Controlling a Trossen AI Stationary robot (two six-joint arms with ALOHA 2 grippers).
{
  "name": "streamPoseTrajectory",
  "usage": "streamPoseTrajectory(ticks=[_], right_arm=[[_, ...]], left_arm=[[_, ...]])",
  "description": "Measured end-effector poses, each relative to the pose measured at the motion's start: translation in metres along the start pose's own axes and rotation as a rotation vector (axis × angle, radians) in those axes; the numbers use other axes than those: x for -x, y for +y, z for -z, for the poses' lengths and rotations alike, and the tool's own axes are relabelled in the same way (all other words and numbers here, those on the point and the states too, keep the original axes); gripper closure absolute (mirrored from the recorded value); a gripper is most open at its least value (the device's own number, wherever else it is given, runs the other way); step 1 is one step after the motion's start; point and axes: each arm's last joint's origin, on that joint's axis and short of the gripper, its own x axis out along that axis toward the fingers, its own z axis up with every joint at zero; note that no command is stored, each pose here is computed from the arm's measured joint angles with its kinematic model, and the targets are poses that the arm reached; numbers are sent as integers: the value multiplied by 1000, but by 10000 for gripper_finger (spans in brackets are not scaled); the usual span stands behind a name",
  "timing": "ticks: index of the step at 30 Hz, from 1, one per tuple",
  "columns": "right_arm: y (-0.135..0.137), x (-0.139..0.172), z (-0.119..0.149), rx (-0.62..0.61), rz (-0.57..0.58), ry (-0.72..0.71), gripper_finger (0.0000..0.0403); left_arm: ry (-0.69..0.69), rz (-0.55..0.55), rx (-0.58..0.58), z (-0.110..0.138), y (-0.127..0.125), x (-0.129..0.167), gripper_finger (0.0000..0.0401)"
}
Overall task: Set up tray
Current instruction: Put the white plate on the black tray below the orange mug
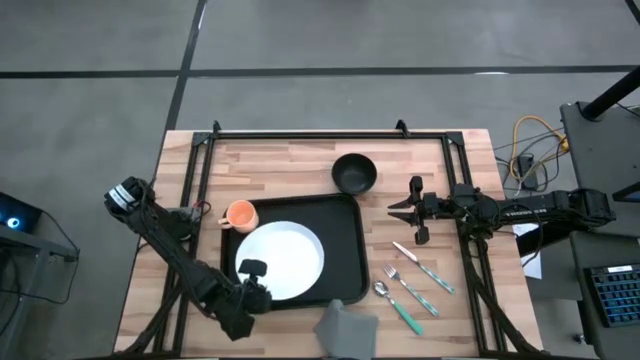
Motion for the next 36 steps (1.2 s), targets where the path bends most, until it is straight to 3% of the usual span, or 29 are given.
streamPoseTrajectory(ticks=[11,22,36], right_arm=[[0,0,0,-1,-1,4,335],[0,0,2,-2,0,16,335],[-1,0,2,-3,26,22,335]], left_arm=[[96,60,135,21,0,-13,401],[116,151,161,22,-5,-14,400],[130,155,190,24,-5,-15,400]])
